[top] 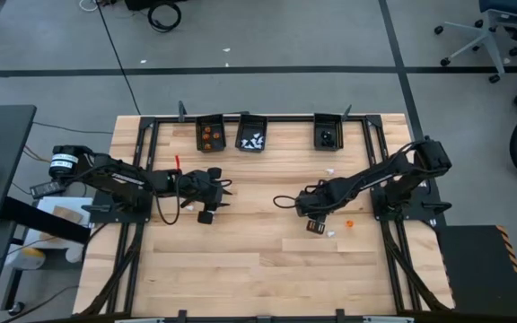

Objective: Sort Halloween decoration
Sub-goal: Put the black voodoo toy into the right black bin

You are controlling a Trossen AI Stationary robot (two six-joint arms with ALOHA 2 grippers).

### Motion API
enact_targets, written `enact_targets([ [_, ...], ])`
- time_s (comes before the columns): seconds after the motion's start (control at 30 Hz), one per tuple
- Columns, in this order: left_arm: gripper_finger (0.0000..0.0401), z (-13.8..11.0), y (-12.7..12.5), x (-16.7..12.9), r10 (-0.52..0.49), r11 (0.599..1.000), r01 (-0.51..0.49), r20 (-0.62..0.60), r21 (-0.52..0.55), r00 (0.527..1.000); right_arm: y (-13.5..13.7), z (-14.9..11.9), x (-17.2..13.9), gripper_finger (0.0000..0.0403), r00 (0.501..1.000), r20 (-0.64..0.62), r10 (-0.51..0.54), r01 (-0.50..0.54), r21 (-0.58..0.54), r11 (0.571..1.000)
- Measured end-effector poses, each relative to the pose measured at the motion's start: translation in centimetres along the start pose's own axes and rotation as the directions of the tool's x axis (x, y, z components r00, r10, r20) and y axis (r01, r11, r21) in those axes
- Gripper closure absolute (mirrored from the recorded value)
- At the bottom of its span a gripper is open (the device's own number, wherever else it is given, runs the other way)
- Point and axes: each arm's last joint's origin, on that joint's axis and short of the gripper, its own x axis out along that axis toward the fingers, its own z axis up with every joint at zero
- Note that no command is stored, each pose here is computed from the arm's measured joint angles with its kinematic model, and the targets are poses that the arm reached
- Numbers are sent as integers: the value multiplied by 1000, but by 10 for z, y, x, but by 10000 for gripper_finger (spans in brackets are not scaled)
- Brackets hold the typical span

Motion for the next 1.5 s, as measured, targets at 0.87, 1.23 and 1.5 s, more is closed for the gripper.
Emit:
enact_targets([
  [0.87, 257, 0, 0, 0, 0, 1000, 0, 0, 1, 1000, 2, 6, -10, 357, 1000, 3, 30, -30, -49, 998],
  [1.23, 257, 0, 0, 0, 0, 1000, 0, 0, 1, 1000, -6, 27, -43, 356, 999, -19, -38, 37, -77, 996],
  [1.5, 257, 0, 0, 0, -1, 1000, 1, -4, 1, 1000, -51, 35, -60, 356, 929, -46, -367, 367, 7, 930],
])
